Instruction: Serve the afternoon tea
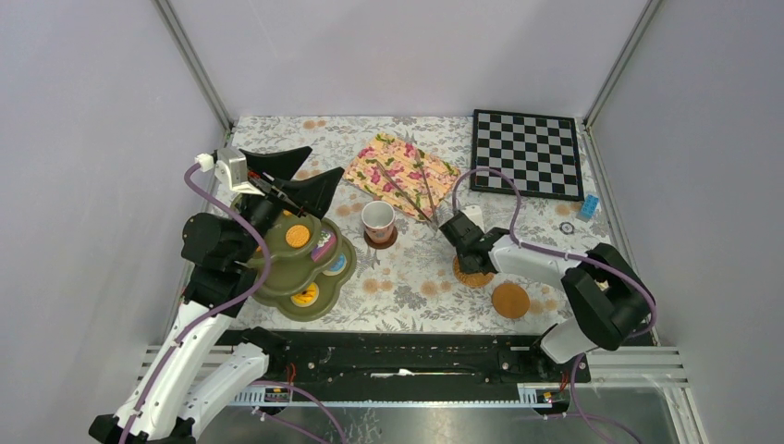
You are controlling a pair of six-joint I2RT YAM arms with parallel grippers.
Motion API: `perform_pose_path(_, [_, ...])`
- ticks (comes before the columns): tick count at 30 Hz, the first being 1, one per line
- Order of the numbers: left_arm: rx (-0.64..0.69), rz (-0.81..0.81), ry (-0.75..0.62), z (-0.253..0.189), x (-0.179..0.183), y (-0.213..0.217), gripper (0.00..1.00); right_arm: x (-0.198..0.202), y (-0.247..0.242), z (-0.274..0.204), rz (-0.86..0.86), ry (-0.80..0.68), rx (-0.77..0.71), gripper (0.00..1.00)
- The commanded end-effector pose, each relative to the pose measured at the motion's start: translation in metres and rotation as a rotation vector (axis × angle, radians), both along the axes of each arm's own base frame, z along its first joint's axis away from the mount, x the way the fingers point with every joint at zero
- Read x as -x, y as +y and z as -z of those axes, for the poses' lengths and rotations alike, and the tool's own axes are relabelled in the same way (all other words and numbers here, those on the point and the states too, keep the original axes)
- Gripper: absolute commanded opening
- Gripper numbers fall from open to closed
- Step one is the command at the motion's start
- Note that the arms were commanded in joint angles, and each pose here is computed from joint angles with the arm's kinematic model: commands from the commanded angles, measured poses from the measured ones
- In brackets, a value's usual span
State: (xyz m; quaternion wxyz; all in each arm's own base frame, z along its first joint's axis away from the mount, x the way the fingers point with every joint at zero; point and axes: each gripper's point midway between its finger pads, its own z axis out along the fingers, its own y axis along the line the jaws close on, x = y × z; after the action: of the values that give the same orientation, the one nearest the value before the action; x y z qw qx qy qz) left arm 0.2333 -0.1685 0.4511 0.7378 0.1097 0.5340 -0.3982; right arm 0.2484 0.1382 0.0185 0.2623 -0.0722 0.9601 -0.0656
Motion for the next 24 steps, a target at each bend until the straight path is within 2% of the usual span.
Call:
perform_pose_path(1, [0.015, 0.019, -0.044, -0.011, 0.007, 0.000, 0.99, 0.004, 0.016, 0.009, 0.003, 0.064, -0.056, 0.22])
perform_pose_path(6, [0.018, 0.024, -0.053, -0.014, 0.010, 0.001, 0.99, 0.006, 0.068, 0.012, -0.094, 0.082, -0.169, 0.22])
perform_pose_path(9, [0.016, 0.021, -0.051, -0.013, 0.009, 0.001, 0.99, 0.006, 0.120, 0.007, -0.131, 0.063, -0.313, 0.22])
perform_pose_path(13, [0.013, 0.016, -0.050, -0.013, 0.008, 0.001, 0.99, 0.009, 0.173, 0.006, -0.085, 0.060, -0.544, 0.22])
perform_pose_path(21, [0.012, 0.014, -0.056, -0.014, 0.009, 0.002, 0.99, 0.016, 0.216, 0.007, -0.094, 0.025, -0.686, 0.22])
perform_pose_path(24, [0.010, 0.006, -0.055, -0.014, 0.009, 0.003, 0.99, 0.021, 0.224, 0.009, -0.093, 0.030, -0.693, 0.22])
